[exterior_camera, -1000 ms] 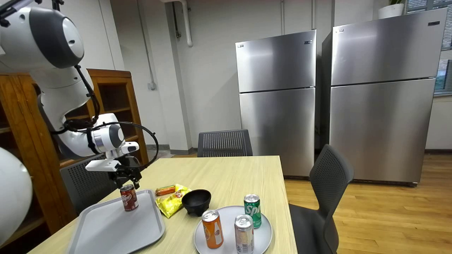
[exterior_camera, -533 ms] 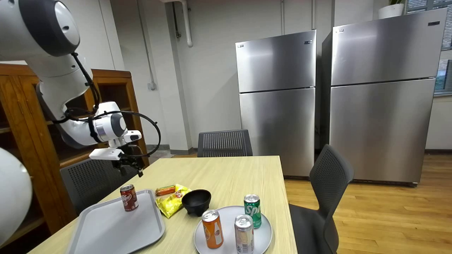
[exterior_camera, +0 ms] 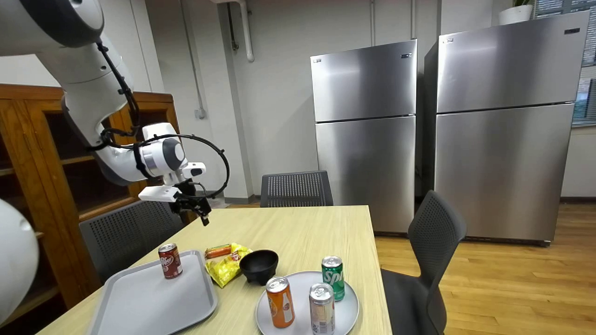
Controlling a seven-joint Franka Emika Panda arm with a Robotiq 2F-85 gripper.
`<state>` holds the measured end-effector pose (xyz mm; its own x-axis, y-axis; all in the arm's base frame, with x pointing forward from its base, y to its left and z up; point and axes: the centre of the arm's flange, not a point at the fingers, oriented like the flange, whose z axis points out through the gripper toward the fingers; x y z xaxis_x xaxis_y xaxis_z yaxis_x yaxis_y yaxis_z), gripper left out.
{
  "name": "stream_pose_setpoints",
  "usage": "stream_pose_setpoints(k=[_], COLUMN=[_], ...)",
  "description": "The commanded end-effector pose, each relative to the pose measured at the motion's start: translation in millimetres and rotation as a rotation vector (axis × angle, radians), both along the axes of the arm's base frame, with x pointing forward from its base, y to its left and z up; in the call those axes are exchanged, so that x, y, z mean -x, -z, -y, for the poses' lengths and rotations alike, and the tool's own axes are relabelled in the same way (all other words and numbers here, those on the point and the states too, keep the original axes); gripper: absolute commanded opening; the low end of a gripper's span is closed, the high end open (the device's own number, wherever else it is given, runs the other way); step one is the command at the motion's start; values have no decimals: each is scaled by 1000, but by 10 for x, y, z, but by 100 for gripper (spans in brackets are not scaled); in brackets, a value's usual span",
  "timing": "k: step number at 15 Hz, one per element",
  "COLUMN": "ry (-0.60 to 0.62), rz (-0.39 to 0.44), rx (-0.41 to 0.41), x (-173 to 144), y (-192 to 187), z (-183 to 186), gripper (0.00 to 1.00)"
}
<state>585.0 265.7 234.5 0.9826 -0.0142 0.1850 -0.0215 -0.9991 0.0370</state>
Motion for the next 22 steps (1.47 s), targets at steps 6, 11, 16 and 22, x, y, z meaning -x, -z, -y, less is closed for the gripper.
stream_pose_setpoints(k=[6, 11, 16, 22], ry=[99, 132, 89, 18], rz=[-48, -75, -110, -138], rx=[26, 31, 34, 43], x=[444, 626, 784, 1051], y=[-213, -251, -286, -334], z=[995, 1603, 2195, 2683], gripper=[100, 100, 100, 100])
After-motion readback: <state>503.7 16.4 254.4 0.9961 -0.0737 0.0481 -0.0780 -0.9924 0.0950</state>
